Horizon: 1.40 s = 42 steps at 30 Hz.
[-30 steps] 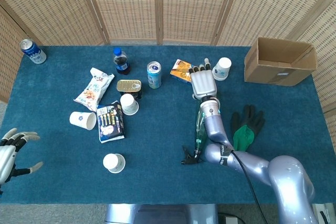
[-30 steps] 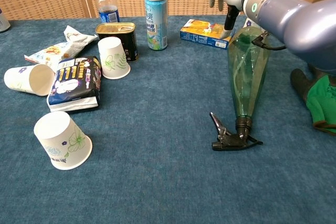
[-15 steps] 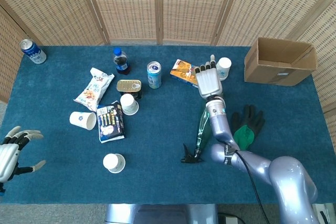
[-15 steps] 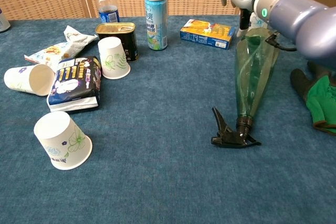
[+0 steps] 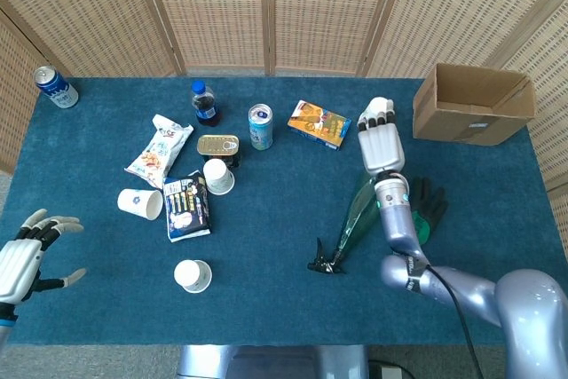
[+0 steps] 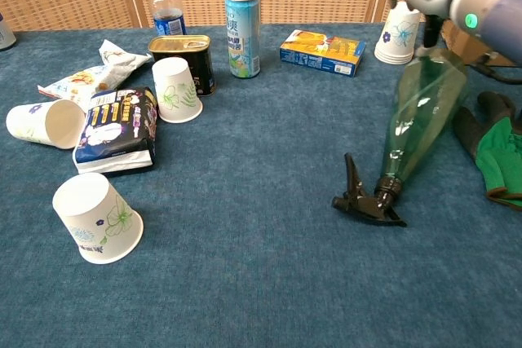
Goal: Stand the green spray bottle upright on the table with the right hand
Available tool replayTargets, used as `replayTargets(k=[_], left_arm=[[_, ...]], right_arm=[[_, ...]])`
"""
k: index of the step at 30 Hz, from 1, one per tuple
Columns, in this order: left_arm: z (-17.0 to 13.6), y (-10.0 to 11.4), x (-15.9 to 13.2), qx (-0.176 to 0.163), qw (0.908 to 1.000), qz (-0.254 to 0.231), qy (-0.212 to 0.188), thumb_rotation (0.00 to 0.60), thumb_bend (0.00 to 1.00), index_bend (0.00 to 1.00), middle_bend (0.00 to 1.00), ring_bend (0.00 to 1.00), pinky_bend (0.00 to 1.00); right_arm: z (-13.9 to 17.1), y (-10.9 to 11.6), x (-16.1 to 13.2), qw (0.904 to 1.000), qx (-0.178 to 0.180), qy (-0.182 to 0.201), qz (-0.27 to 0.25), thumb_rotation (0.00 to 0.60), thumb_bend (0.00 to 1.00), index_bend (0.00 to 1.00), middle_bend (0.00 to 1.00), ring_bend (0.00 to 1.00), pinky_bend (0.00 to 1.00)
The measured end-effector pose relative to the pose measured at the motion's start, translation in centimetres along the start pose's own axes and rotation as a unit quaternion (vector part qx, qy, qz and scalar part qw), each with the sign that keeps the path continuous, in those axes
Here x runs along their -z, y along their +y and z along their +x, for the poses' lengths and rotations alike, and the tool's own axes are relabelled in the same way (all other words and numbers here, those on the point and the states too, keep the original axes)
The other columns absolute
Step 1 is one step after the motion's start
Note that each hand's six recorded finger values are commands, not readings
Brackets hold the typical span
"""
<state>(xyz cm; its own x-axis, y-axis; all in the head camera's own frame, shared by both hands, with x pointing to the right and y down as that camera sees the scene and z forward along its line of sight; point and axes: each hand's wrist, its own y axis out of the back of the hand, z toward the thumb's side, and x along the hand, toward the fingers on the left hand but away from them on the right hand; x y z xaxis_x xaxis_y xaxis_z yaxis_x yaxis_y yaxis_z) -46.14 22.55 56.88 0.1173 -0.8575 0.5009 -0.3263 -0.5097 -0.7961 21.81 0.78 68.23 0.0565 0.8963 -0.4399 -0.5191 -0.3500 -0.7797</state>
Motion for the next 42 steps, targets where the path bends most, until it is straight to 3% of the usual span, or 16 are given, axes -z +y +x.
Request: replayTargets(k=[7,12,19,22,27,32,42], left_arm=[[0.5,-0.2,-0.4,0.002,0.9999,-0.002,-0.012,0.597,0.18,0.3,0.28,0.22,0.03],[0.9,-0.5,-0.9,0.006,0.9997,-0.004,-0.022,0.596,0.18,0.3,0.28,0.22,0.03],[0.8,-0.5,-1.0,0.004,0.9997,-0.007,-0.023,0.597,0.18,0.3,0.28,0.22,0.03],[0.6,-0.5,-0.7,0.003,0.9998,-0.007,-0.017,0.593,0.18,0.3,0.28,0.22,0.03],[0.4,-0.6,0.0,0.006,0.9999,-0.006,-0.007,0.596,0.18,0.3,0.28,0.22,0.02],[0.5,-0.6,0.1,0.005,1.0,-0.004,-0.004,0.598,0.18,0.3,0.28,0.22,0.01],[0.7,-0.7,-0.4,0.01,0.9999,-0.007,-0.008,0.597,0.18,0.3,0.28,0.22,0.0]], right_arm=[[1.8,-0.9,1.3,0.9998,-0.012,-0.001,0.015,0.6,0.0,0.2,0.31,0.18,0.1],[3.2,-0.4,1.4,0.9999,-0.015,0.006,-0.005,0.6,0.0,0.2,0.31,0.18,0.1],[5.3,3.1,-0.2,0.9928,0.011,0.06,-0.103,0.6,0.0,0.2,0.31,0.18,0.1],[6.1,4.9,-0.5,0.9883,0.03,0.089,-0.12,0.6,0.0,0.2,0.31,0.17,0.1],[7.6,5.6,0.2,0.9861,0.044,0.128,-0.097,0.6,0.0,0.22,0.31,0.14,0.1],[9.9,4.4,0.7,0.9812,0.034,0.18,-0.062,0.6,0.02,0.23,0.31,0.11,0.1],[13.4,2.3,1.3,0.9692,0.031,0.242,-0.032,0.6,0.02,0.25,0.31,0.11,0.1]])
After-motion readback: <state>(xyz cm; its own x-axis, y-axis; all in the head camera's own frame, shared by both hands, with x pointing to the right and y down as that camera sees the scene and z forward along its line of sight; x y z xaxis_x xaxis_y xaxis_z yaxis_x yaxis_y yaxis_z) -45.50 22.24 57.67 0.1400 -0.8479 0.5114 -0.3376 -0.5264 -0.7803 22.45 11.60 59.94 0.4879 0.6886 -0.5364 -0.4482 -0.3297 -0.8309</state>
